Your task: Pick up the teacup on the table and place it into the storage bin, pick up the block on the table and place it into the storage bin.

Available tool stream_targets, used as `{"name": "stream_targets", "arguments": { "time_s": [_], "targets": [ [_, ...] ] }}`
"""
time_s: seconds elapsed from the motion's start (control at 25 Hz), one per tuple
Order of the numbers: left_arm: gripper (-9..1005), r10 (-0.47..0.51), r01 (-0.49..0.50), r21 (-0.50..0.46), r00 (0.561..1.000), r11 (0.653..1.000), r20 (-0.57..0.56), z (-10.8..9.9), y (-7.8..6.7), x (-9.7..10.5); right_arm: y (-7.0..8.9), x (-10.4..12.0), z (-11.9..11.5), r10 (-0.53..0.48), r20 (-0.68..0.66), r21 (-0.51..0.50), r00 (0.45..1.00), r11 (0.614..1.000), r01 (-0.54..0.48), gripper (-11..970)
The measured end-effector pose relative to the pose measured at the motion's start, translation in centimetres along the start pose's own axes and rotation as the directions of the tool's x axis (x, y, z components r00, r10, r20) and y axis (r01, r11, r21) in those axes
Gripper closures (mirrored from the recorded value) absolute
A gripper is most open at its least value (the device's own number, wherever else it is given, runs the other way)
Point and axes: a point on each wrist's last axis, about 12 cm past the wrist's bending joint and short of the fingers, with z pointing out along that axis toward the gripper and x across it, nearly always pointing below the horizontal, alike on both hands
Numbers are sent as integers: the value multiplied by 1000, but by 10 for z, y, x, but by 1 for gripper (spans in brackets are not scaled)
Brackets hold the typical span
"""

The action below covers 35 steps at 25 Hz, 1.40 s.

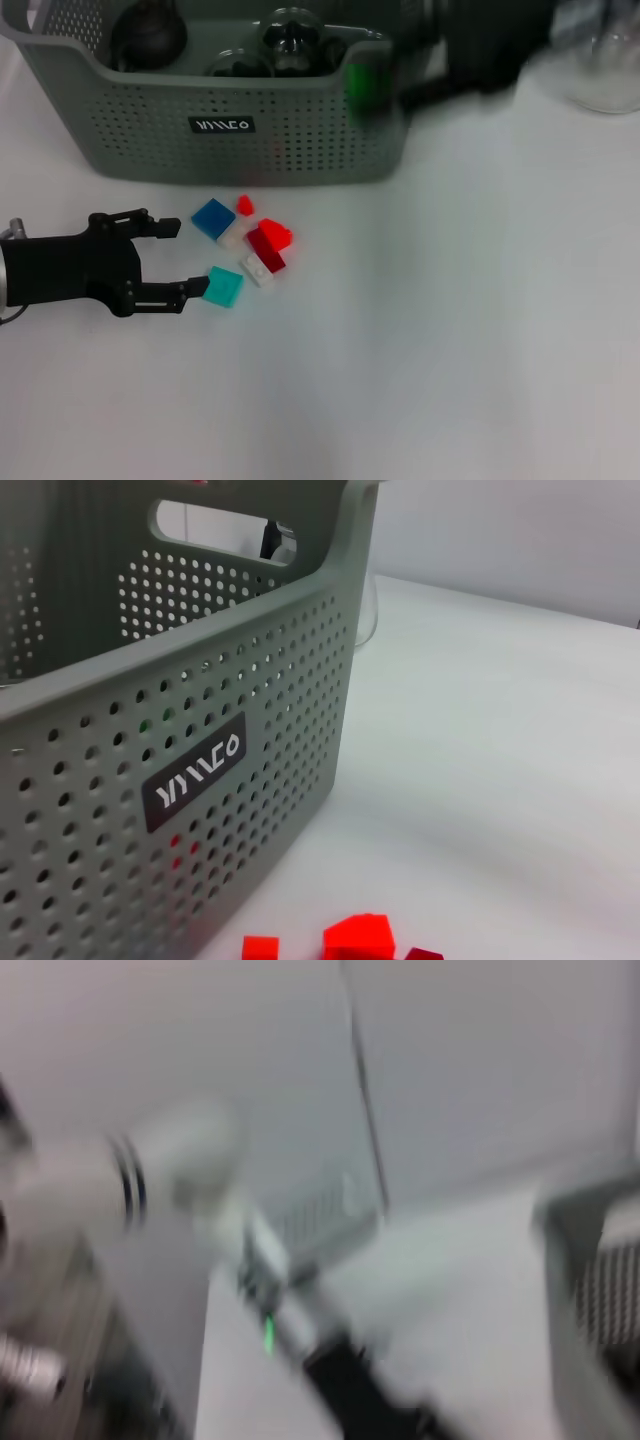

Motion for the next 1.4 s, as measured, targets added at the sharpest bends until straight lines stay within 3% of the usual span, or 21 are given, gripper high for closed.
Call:
{"name": "stream_targets", "arguments": {
  "time_s": [0.04, 0.08, 0.2, 0.36, 0.48, 0.52, 0.68, 0.72, 0.92, 1.4],
  "targets": [
    [138, 2, -2, -2, 1000, 1000, 0, 1, 1, -1, -4, -18, -14, 2, 83, 29, 997, 1000, -5, 505],
    [138, 3, -3, -3, 1000, 1000, 1, 1, 1, -1, -4, -18, -14, 2, 83, 29, 997, 1000, -5, 505],
    [138, 6, -6, -1, 1000, 1000, 2, 2, 2, -3, -23, -43, -23, 29, 151, 151, 988, 987, -52, 505],
    [138, 7, -7, -7, 1000, 1000, 4, 2, 3, -3, -51, -61, -8, 29, 113, 360, 993, 930, -68, 505],
    [138, 3, -3, -15, 1000, 1000, 13, 1, 5, -4, -67, -65, 16, 13, 32, 455, 999, 890, -27, 504],
    [138, 3, -3, -16, 1000, 1000, 14, 1, 5, -5, -76, -64, 39, -2, -36, 497, 999, 868, 20, 504],
    [137, 6, -6, -15, 1000, 1000, 15, 2, 5, -6, -86, -60, 59, -7, -100, 533, 995, 844, 60, 504],
    [137, 6, -6, -15, 1000, 1000, 16, 2, 5, -6, -99, -51, 82, -10, -177, 576, 984, 810, 112, 504],
    [137, 7, -6, -15, 1000, 1000, 16, 2, 6, -6, -115, -34, 112, -12, -259, 600, 966, 782, 171, 503],
    [137, 17, -17, -20, 1000, 1000, 16, 4, 9, -10, -129, -5, 136, 0, -318, 631, 948, 746, 211, 507]
  ]
}}
